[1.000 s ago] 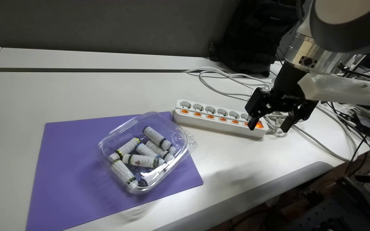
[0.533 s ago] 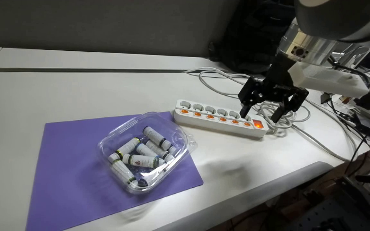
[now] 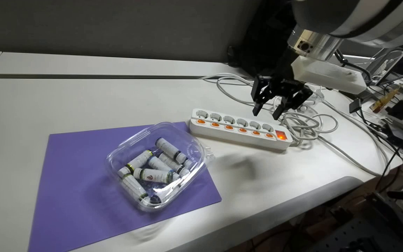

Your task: Turn on the second switch from the right

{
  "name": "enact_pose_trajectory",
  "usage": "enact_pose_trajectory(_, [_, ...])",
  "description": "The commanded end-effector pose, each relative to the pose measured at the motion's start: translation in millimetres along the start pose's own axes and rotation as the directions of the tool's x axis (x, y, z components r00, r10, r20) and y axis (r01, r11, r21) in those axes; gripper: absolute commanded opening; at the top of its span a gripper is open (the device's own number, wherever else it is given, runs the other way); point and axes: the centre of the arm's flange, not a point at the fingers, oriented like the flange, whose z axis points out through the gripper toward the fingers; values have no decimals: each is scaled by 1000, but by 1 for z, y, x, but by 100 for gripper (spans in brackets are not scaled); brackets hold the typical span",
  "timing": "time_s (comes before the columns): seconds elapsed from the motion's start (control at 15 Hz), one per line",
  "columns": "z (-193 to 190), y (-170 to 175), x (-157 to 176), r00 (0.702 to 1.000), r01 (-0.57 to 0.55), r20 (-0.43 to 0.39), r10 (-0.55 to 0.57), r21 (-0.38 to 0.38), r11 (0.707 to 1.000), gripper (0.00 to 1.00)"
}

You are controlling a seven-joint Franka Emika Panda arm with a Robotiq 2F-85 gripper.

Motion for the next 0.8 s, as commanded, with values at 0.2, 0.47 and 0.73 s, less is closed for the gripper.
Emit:
enact_pose_trajectory(0.2, [25, -3, 34, 1000, 2, 10, -2, -29, 1000, 10])
enact_pose_trajectory(0.47, [44, -2, 34, 999, 23, 38, -21, -50, 998, 0])
enact_pose_trajectory(0.73, [43, 3, 32, 999, 11, 41, -10, -38, 999, 0])
